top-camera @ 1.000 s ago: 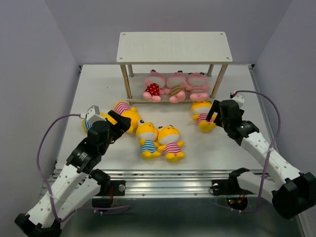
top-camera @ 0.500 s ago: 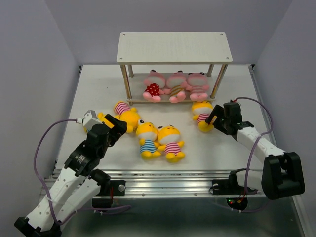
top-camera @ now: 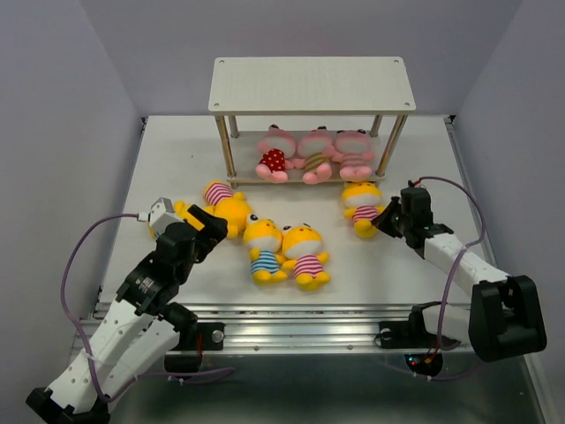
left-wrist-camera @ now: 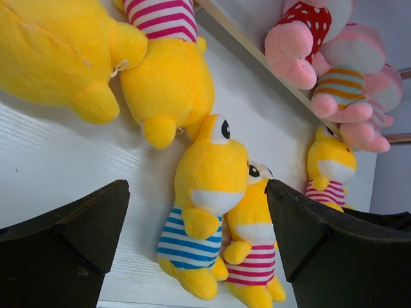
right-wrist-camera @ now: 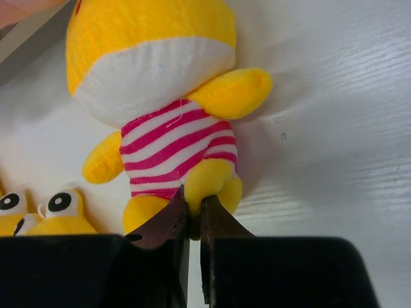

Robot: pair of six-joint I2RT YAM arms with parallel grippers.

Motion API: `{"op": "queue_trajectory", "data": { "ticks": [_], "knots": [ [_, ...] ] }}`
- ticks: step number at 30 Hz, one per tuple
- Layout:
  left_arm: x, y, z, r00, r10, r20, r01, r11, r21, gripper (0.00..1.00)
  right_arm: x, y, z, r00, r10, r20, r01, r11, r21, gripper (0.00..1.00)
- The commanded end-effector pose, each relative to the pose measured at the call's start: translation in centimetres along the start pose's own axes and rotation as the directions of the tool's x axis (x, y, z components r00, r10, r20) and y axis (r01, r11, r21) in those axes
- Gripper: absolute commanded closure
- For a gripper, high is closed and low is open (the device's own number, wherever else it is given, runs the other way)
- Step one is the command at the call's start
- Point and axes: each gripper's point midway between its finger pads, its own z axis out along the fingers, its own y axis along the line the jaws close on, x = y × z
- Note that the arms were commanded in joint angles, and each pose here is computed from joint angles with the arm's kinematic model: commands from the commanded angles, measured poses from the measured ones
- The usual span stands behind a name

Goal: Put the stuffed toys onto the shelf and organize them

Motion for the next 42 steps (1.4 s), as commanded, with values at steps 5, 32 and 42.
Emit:
{"op": "queue_trajectory", "data": {
  "ticks": [5, 32, 42],
  "knots": [
    [-0.7, -0.5, 0.0, 0.999, -0.007, 0.041, 0.006, 0.999, 0.034, 0.01, 0.8, 0.2, -5.6, 0.989, -0.118, -0.088, 0.118, 0.993, -0.009, 0.96],
    [-0.5, -1.6, 0.6, 0.999, 0.019, 0.027, -0.021, 0.998, 0.064, 0.01, -25.7, 24.0, -17.8, 0.863, -0.233, 0.448, 0.414, 0.834, -0.364, 0.96],
    [-0.7, -0.6, 0.5, 0.999, 0.015, 0.047, -0.017, 0.999, 0.032, 0.01, -30.6, 21.0, -15.1, 0.857, -0.199, 0.475, 0.317, 0.93, -0.183, 0.95]
  ]
}}
